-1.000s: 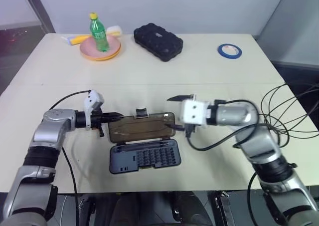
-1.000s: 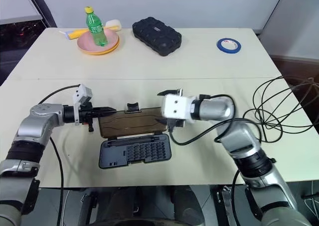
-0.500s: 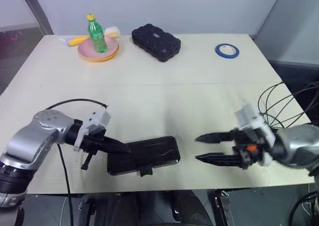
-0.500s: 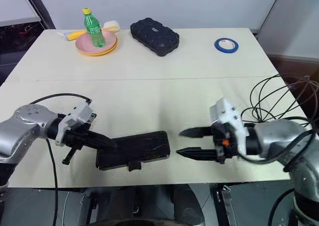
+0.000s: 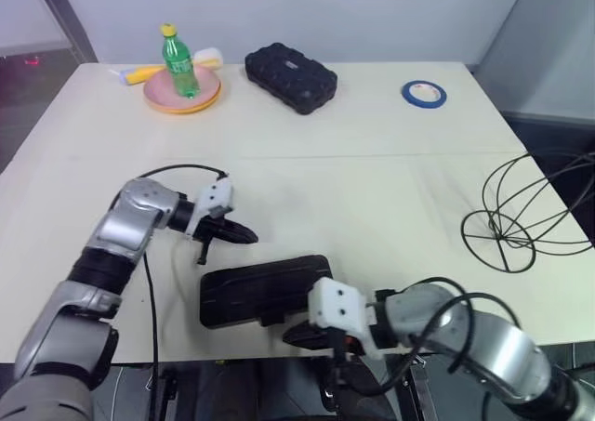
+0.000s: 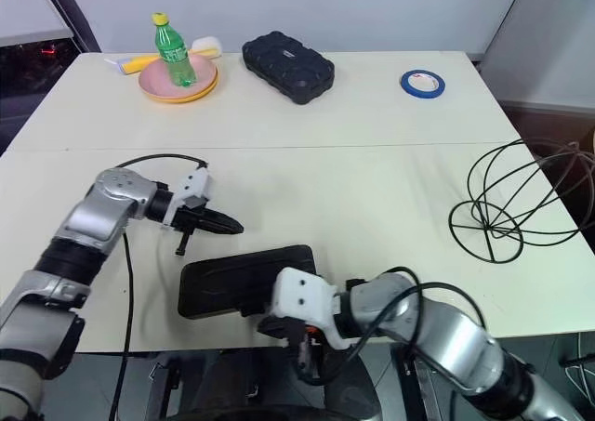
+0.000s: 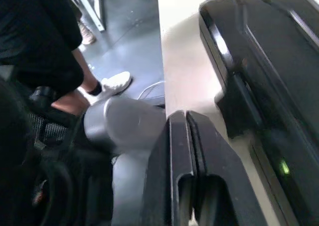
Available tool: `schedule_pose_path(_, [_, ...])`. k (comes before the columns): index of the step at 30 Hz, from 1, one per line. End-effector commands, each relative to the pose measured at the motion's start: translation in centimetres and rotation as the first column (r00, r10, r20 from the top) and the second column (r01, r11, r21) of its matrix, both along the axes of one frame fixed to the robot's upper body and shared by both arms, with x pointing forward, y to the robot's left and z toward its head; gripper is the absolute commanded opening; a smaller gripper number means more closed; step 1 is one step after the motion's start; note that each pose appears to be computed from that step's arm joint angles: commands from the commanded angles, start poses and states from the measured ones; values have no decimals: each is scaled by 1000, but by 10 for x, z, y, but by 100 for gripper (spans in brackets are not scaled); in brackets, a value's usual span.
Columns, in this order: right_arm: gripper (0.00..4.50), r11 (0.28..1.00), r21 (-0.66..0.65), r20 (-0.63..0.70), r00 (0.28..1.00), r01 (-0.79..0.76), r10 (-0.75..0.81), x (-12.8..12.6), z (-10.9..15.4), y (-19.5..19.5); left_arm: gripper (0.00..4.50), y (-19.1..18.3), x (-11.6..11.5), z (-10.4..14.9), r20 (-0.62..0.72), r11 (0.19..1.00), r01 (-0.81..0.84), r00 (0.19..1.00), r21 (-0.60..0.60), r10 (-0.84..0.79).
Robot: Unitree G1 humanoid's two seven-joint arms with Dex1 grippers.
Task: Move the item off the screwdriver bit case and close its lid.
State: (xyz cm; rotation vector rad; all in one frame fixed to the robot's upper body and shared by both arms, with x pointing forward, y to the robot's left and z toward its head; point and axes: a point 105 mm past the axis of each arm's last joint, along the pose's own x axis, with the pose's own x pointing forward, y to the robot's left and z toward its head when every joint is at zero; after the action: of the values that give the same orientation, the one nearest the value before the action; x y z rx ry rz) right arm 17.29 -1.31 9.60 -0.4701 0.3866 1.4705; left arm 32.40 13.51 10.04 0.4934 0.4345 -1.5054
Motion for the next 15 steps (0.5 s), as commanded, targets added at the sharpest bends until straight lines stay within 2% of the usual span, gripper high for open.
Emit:
schedule_pose_path(1, [2, 989, -120, 182, 981, 84, -61, 19, -20, 4, 3, -17, -5, -10, 3, 993, 114, 993, 42, -114])
schedule_pose_path(4, [2, 972, -153, 299, 946, 180, -128, 40, -24, -3, 3, -28, -16, -13, -28, 983, 182, 983, 28, -181])
schedule_pose_path(10, [2, 909, -144, 556, 792, 390, -252, 82, -17, -21, 3, -45, -42, -16, -105, 963, 270, 957, -7, -269])
schedule_pose_path(13, [2, 882, -111, 583, 749, 458, -315, 96, -13, -24, 3, -50, -52, -21, -124, 958, 287, 950, -17, -287])
schedule_pose_path(15, [2, 889, -111, 541, 777, 444, -320, 94, -14, -23, 3, -50, -51, -23, -116, 963, 268, 956, -17, -268])
